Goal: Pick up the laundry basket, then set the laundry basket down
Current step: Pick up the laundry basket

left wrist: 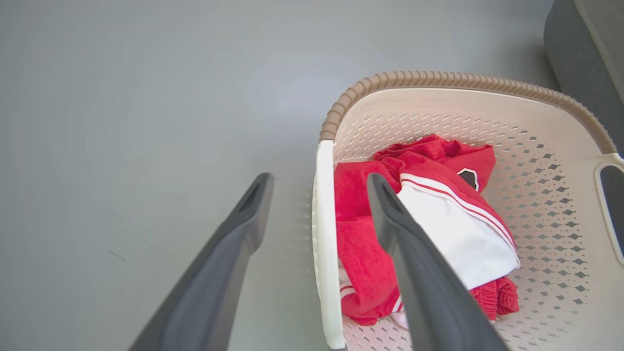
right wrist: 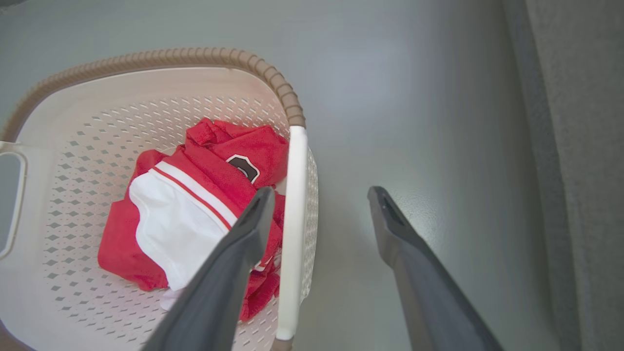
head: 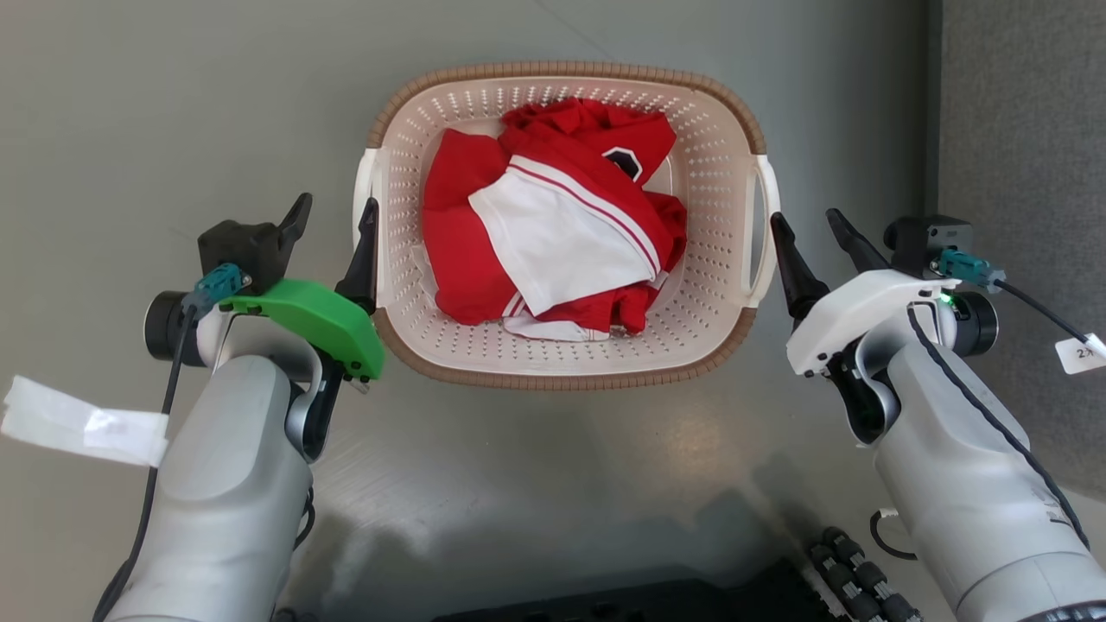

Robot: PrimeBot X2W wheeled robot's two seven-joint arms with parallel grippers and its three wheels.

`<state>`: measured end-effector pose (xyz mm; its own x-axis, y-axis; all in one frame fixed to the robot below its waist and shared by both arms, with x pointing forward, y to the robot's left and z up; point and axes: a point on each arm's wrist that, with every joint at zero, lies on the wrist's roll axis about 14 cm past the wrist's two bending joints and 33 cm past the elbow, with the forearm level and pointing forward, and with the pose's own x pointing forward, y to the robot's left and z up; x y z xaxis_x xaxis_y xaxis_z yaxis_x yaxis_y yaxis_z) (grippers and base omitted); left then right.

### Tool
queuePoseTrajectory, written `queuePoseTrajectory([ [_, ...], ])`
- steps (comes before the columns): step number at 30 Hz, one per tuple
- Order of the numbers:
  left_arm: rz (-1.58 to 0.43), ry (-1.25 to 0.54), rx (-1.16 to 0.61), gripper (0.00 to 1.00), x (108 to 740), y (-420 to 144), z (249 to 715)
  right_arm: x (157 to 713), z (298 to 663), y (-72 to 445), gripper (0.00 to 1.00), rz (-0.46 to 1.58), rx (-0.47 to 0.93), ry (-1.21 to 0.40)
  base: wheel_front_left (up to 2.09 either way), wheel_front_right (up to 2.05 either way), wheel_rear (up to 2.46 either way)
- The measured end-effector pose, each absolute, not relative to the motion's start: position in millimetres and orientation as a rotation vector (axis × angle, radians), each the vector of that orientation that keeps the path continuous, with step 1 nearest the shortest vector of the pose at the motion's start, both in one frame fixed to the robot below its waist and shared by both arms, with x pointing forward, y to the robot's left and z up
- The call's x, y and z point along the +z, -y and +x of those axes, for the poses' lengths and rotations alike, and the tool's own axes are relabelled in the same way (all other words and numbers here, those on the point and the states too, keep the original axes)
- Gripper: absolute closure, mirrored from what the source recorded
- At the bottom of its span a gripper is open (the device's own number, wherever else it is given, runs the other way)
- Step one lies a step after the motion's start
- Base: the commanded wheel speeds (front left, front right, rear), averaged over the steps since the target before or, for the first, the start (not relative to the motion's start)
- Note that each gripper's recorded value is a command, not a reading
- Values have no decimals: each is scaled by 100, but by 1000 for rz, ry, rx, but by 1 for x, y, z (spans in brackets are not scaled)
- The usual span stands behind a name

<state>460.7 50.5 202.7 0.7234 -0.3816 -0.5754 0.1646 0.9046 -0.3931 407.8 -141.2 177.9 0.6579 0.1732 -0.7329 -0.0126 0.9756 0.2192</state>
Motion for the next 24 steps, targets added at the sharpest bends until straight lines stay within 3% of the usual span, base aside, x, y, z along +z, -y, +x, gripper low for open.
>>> queuePoseTrajectory([
  [24, -363, -917, -347, 0, 140, -28, 450, 128, 405, 131, 0, 150, 194, -998, 0, 0, 0],
])
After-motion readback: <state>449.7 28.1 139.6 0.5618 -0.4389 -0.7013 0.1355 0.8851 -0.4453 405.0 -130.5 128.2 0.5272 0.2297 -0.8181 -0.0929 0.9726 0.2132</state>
